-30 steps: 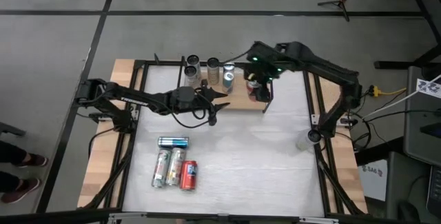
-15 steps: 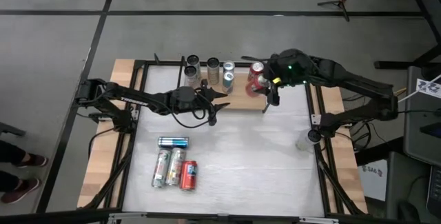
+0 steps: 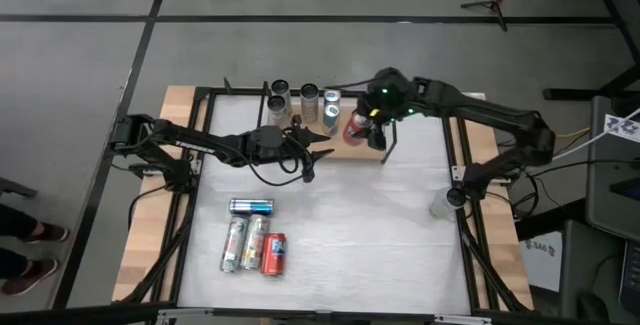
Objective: Place canned beverage on shelf
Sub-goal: Put the right red soda can on the shelf
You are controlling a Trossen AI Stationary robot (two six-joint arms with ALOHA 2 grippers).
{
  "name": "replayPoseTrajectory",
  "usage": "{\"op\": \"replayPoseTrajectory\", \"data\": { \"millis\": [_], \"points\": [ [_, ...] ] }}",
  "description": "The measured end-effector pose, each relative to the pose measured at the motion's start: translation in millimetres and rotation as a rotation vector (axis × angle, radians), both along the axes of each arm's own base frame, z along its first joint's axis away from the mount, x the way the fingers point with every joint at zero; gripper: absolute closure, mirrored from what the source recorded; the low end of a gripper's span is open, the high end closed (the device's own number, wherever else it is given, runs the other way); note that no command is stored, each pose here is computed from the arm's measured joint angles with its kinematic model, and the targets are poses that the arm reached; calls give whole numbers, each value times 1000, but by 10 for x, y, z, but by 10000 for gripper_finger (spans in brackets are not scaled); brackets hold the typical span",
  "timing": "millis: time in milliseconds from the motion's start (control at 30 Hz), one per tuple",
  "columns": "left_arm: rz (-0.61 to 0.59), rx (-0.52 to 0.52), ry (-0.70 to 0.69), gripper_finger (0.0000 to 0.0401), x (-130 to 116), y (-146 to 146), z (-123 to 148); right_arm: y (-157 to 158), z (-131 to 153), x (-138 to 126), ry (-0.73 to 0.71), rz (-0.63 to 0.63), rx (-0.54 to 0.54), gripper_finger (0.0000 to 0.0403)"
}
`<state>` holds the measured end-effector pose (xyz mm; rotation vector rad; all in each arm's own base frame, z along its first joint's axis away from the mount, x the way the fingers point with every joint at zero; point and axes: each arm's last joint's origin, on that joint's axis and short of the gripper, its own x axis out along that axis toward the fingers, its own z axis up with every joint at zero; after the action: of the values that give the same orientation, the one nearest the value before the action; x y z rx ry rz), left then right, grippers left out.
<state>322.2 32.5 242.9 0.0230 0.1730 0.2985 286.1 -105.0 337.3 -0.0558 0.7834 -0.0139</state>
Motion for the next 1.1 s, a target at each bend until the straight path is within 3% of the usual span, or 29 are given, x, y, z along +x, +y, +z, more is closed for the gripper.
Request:
{"op": "replayPoseTrajectory", "data": {
  "millis": [400,1100],
  "points": [
    [0,0,0,243,0,0,1,-197,-391,224,121,-3,31,111],
    [0,0,0,243,0,-1,1,-233,-903,226,134,-15,32,111]
  ]
}}
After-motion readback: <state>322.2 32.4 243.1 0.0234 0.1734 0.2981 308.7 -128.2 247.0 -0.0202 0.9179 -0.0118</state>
